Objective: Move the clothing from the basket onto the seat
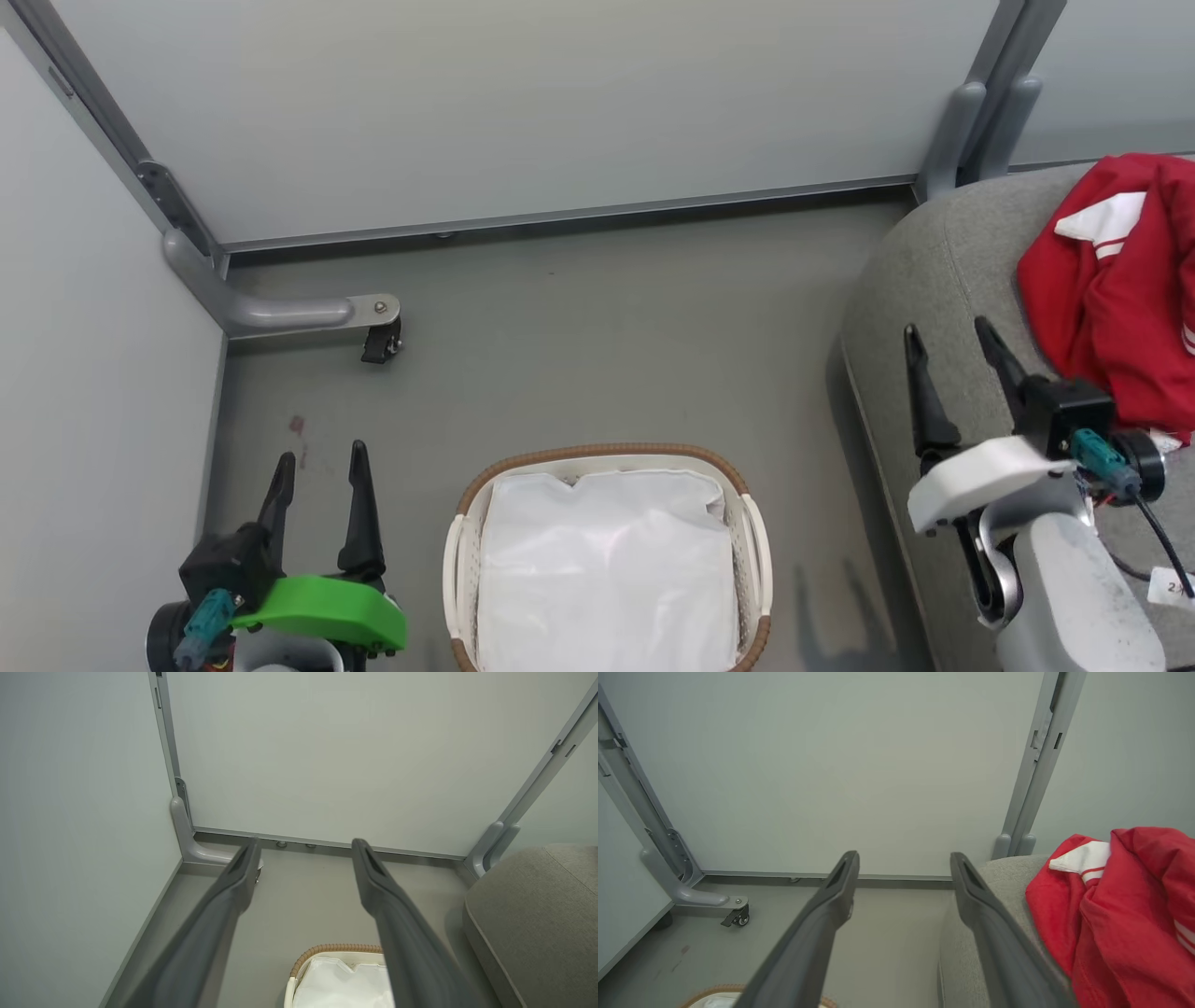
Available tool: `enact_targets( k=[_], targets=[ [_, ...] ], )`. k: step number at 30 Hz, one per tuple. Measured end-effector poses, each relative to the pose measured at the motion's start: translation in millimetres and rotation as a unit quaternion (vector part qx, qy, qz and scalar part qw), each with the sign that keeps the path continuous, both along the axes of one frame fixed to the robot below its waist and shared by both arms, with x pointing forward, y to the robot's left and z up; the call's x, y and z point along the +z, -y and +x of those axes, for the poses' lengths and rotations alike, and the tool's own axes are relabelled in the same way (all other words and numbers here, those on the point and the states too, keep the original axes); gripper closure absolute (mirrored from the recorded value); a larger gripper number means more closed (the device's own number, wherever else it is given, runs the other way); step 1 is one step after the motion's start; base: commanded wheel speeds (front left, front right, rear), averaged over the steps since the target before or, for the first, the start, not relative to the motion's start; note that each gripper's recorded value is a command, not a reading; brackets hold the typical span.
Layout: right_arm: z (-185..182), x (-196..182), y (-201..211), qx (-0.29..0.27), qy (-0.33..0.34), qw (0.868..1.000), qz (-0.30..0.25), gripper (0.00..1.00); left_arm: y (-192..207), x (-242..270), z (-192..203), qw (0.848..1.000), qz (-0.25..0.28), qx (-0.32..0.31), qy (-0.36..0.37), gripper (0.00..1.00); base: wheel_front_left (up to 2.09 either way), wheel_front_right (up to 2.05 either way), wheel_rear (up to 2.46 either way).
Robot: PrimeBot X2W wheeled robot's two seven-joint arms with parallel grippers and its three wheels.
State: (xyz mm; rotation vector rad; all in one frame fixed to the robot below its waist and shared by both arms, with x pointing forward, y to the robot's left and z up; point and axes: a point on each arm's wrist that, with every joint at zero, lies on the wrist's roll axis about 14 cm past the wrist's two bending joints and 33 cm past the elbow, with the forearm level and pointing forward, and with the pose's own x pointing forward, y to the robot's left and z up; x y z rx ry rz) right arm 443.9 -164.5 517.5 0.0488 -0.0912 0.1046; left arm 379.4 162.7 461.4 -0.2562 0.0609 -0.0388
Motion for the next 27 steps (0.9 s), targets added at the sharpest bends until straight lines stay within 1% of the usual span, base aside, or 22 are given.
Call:
enact_targets(
  k=[3, 7, 14, 27],
  targets=[
    [-12.2, -8.9, -4.7, 0.004, -0.012, 0.999, 0.032, 0.0, 0.2, -3.4, -6.9, 1.0, -0.005, 0.001, -0.006, 0.0, 0.0, 0.0, 0.0],
    [-26.9, -17.4, -7.7, 0.008, -0.023, 0.998, 0.05, 0.0, 3.1, -4.7, -11.5, 1.0, -0.008, -0.002, -0.009, 0.0, 0.0, 0.0, 0.0],
    [-42.4, -25.5, -8.7, 0.01, -0.036, 0.998, 0.05, 0.0, 10.1, -3.8, -15.2, 1.0, -0.014, -0.01, -0.008, 0.0, 0.0, 0.0, 0.0],
    [-44.4, -26.9, -8.2, 0.01, -0.038, 0.998, 0.052, 0.0, 12.7, -4.6, -15.3, 1.0, -0.017, -0.013, -0.01, 0.0, 0.0, 0.0, 0.0]
  ],
)
